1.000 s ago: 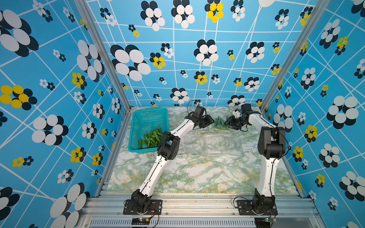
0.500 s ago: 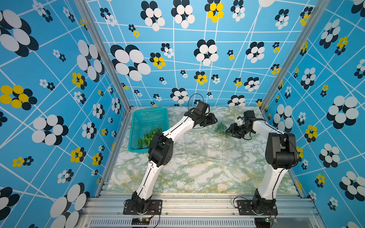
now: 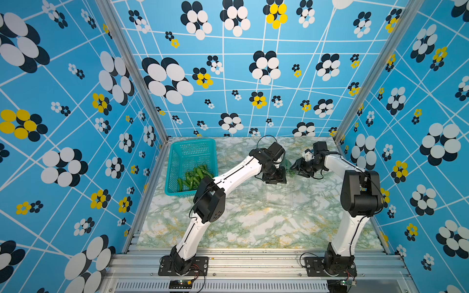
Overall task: Take small green peppers out of containers
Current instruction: Move the packing box to the center of the board.
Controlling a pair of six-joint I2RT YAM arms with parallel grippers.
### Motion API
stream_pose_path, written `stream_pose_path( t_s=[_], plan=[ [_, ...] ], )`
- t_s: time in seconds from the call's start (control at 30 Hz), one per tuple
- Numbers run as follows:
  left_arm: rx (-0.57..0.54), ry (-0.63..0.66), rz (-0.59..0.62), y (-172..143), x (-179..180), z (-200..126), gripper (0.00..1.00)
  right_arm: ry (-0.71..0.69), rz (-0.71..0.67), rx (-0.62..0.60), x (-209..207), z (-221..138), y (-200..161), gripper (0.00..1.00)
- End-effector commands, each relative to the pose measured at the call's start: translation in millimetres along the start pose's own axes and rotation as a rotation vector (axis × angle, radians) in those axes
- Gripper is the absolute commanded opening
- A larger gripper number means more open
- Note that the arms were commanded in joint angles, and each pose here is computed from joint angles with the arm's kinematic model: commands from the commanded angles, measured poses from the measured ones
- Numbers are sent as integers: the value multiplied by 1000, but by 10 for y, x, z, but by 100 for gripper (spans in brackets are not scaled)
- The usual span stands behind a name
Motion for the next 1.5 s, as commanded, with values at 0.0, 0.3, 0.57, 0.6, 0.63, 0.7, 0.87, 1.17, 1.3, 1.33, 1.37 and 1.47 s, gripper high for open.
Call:
stream_pose_path(
  t_s=[0.0,0.3,0.57,0.6,0.63,0.7,0.87,1.17,1.3,1.33,1.37,1.47],
  plan=[
    [89,98,-56,-169,374,155,50,-18,-9,3,-8,27,25,53],
    [171,167,-76,-297,726,451,48,-9,-4,5,4,33,13,53],
    [209,273,-97,-291,1095,568,48,-1,-9,6,20,9,-13,52],
    [217,295,-99,-285,1160,565,48,-9,-8,9,5,7,-22,52],
    [220,316,-101,-267,1218,550,48,-14,-7,12,-4,5,-29,52],
    [231,360,-102,-231,1348,532,48,-21,-7,13,-18,5,-38,52],
    [230,424,-124,-90,1648,426,49,-30,4,28,-65,30,-92,51],
    [102,476,-253,452,2205,236,49,-65,35,58,-157,-7,-292,50],
    [19,465,-306,745,2375,179,49,-82,37,83,-187,-79,-438,50],
    [3,464,-316,797,2420,181,49,-85,42,89,-202,-89,-475,50],
    [-22,448,-322,877,2439,179,49,-89,47,100,-214,-97,-522,50],
    [-70,394,-358,1035,2505,232,50,-94,65,120,-233,-136,-655,50]
  ],
)
Point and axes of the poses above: each gripper's point midway between its finger pads, its own z axis out along the fingers, its own x axis along the line the jaws close on, y = z × x, the point moved 1 cm from there along -z, back along the fingers, and after that the axes turned 2 degrees about z, right-handed, at the moved point
